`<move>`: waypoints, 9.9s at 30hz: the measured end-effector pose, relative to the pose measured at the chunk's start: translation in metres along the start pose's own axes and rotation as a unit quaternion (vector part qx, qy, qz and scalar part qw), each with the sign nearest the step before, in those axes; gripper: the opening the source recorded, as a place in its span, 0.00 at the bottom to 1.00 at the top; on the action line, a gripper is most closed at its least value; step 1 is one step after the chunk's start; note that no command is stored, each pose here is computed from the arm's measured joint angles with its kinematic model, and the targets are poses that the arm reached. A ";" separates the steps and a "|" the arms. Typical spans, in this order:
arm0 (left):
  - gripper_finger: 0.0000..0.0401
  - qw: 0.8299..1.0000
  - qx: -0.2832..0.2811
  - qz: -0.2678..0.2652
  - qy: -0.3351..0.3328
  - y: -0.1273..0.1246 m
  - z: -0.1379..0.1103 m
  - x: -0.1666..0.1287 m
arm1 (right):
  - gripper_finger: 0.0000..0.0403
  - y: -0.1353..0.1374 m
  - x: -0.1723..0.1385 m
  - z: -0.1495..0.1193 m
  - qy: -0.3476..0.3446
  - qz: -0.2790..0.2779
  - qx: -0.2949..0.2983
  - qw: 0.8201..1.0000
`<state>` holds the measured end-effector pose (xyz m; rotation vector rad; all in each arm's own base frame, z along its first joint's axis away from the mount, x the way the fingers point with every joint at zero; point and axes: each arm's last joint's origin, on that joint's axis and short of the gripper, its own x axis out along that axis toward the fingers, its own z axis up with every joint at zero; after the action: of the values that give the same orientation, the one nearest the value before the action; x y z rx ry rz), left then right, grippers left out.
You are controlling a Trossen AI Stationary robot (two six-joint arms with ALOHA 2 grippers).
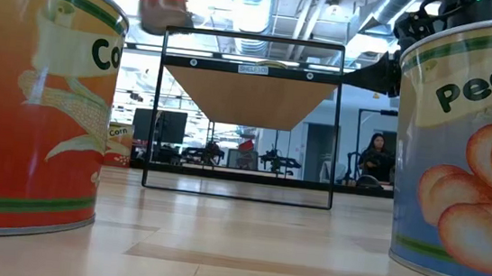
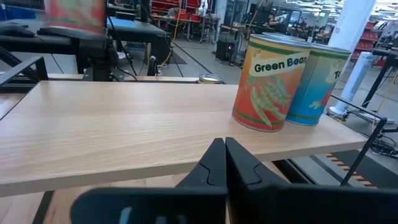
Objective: Pick and place cans onto a shelf
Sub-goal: Put the canned green beans on the shelf aligned with other canned green beans, then put the top canned peaches on the shelf
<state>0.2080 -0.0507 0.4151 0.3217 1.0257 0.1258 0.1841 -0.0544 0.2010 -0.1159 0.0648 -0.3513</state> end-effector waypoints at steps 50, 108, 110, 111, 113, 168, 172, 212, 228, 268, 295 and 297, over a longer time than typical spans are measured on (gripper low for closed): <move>0.00 0.993 0.086 0.030 0.080 0.162 0.046 0.129 | 0.01 0.000 0.000 -0.002 0.009 0.001 -0.006 1.000; 0.00 0.994 0.047 0.036 0.090 0.178 0.041 0.147 | 0.02 0.000 0.000 -0.003 0.015 0.002 -0.006 1.000; 0.00 0.994 0.047 0.036 0.090 0.178 0.041 0.147 | 0.02 0.000 0.000 -0.003 0.015 0.002 -0.006 1.000; 0.00 0.994 0.047 0.036 0.090 0.178 0.041 0.147 | 0.02 0.000 0.000 -0.003 0.015 0.002 -0.006 1.000; 0.00 0.994 0.047 0.037 0.090 0.178 0.041 0.147 | 0.02 0.000 0.000 -0.003 0.015 0.002 -0.006 1.000; 0.00 0.944 -0.081 0.070 -0.314 0.030 -0.063 0.128 | 0.02 0.009 0.002 0.006 0.006 0.023 0.010 1.000; 0.00 0.899 -0.073 0.083 -0.425 0.008 -0.089 0.157 | 0.02 0.026 0.005 0.019 0.033 0.056 0.000 0.998; 0.00 0.864 -0.113 0.053 -0.487 -0.009 -0.130 0.171 | 0.34 0.092 -0.056 0.018 0.537 -0.185 0.052 0.821; 0.00 0.864 -0.118 0.050 -0.486 -0.009 -0.130 0.171 | 0.02 0.109 -0.040 0.026 0.558 -0.139 -0.003 0.818; 0.00 0.881 -0.123 0.041 -0.456 -0.011 -0.133 0.177 | 0.02 0.066 0.169 0.178 0.464 -0.071 -0.042 0.882; 0.00 0.879 -0.128 0.039 -0.457 -0.011 -0.133 0.177 | 0.09 0.061 0.177 0.180 0.435 -0.070 -0.044 0.897; 0.00 0.879 -0.128 0.039 -0.457 -0.011 -0.133 0.177 | 0.09 0.061 0.179 0.181 0.428 -0.069 -0.041 0.900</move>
<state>0.1851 0.0104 0.2033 0.1430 0.0485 0.1574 0.3874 -0.0407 0.3656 -0.0415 0.9503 -0.5227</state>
